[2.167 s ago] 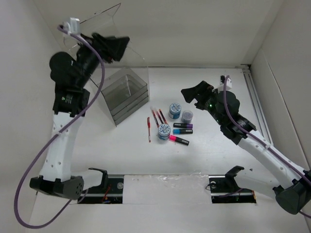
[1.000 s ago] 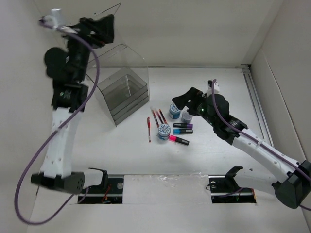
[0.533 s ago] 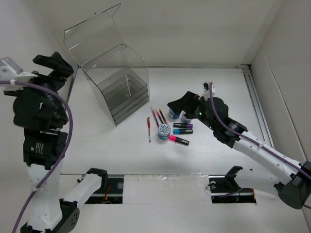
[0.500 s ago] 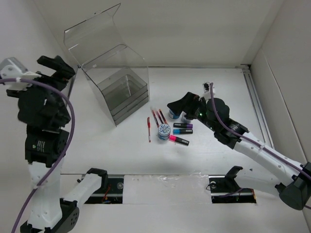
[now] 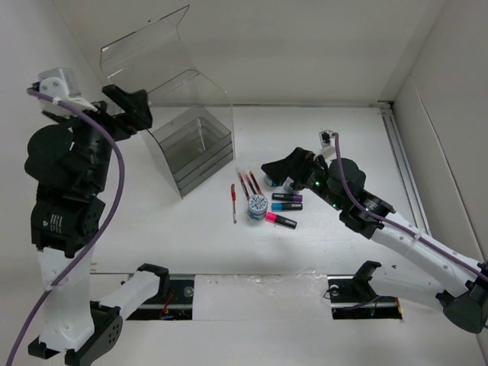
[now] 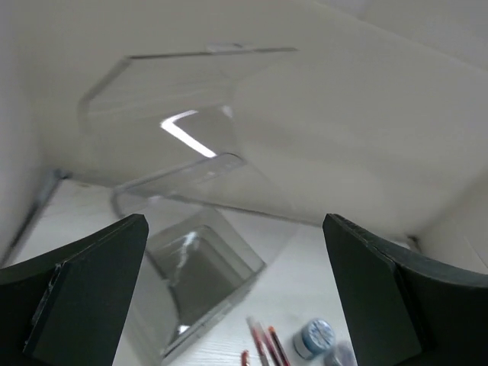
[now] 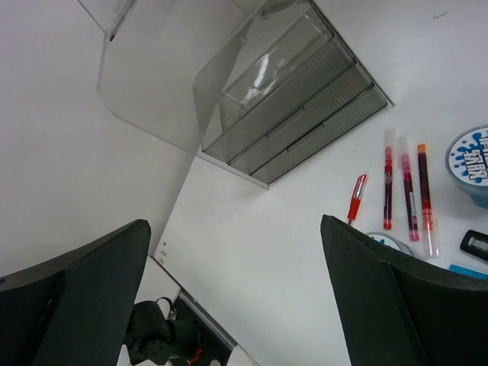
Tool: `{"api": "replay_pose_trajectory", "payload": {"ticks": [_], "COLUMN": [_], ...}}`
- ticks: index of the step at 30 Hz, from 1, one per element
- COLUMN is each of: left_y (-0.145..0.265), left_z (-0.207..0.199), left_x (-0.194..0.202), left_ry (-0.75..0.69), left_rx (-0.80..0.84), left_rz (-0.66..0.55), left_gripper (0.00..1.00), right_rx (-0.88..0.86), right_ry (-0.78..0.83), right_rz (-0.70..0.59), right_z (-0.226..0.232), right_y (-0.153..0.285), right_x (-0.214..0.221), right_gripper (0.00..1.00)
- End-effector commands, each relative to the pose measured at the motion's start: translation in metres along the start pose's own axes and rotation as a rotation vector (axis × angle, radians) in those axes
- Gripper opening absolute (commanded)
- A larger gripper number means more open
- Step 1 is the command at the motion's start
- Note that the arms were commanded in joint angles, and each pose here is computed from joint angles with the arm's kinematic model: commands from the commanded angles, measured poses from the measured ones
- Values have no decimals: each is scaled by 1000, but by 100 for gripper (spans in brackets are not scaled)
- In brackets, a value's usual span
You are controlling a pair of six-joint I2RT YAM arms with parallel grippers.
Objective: Sort the stationery into containers
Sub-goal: Pick up the stationery from the center of the board.
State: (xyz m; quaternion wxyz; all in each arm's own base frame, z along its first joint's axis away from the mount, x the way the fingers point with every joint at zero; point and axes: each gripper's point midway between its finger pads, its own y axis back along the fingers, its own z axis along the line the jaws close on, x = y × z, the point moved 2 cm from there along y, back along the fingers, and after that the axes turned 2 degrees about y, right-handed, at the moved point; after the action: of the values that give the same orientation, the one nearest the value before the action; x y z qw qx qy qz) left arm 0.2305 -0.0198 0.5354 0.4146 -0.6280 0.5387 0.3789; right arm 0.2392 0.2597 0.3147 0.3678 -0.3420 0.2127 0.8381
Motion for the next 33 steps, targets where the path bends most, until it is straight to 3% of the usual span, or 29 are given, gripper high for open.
{"api": "replay_pose_trajectory", "payload": {"ticks": [1,8,14,15,16,17,18,19,20,22,23,25,26,27,28,29,30,31,33], "left_y": [-15,-32,-67,-90,-75,-64,-90,-65,-55,-59,-59,-63,-54,-55,-52,-43,-39,-36,-34], "left_z": [-64,-121,-149,-155,-195,-226,-244,-285,-303,-320,-321,-297,-292,-274,-267,-244,-235,-220,-196], "left_x": [35,72,79,94,109,73,127,136,90,118,118,161,103,162,152,133,144,181,190], "left_ry": [-3,53,111,99,49,11,-117,-144,-131,-191,-176,-173,-77,-126,-72,-26,0,-37,-25], "left_rx": [390,759,870,798,837,873,798,868,871,800,798,710,712,667,651,614,595,559,472], "left_rz": [140,224,249,264,284,186,287,303,184,212,219,288,157,247,193,160,184,253,261], "left_gripper": [100,100,100,100,100,100,100,100,100,100,100,100,100,100,100,100,100,100,100], "right_rx": [-10,5,39,48,54,57,64,72,90,119,152,209,238,283,303,347,385,391,430], "right_ry": [16,16,13,12,13,11,13,11,13,14,19,9,-1,-8,-41,-48,-55,-81,-92], "right_rz": [-77,-92,-130,-147,-140,-157,-150,-162,-163,-179,-170,-218,-246,-249,-277,-302,-317,-342,-359], "right_z": [6,3,4,6,5,7,6,7,6,3,-4,-14,-20,-31,-34,-45,-57,-60,-74], "right_y": [4,4,3,4,2,3,3,1,3,7,8,19,19,24,29,32,35,39,45], "right_x": [-15,-17,-30,-36,-35,-41,-39,-43,-45,-50,-47,-58,-64,-62,-68,-70,-71,-75,-77], "right_gripper": [99,99,99,99,99,99,99,99,99,99,99,99,99,99,99,96,94,85,76]}}
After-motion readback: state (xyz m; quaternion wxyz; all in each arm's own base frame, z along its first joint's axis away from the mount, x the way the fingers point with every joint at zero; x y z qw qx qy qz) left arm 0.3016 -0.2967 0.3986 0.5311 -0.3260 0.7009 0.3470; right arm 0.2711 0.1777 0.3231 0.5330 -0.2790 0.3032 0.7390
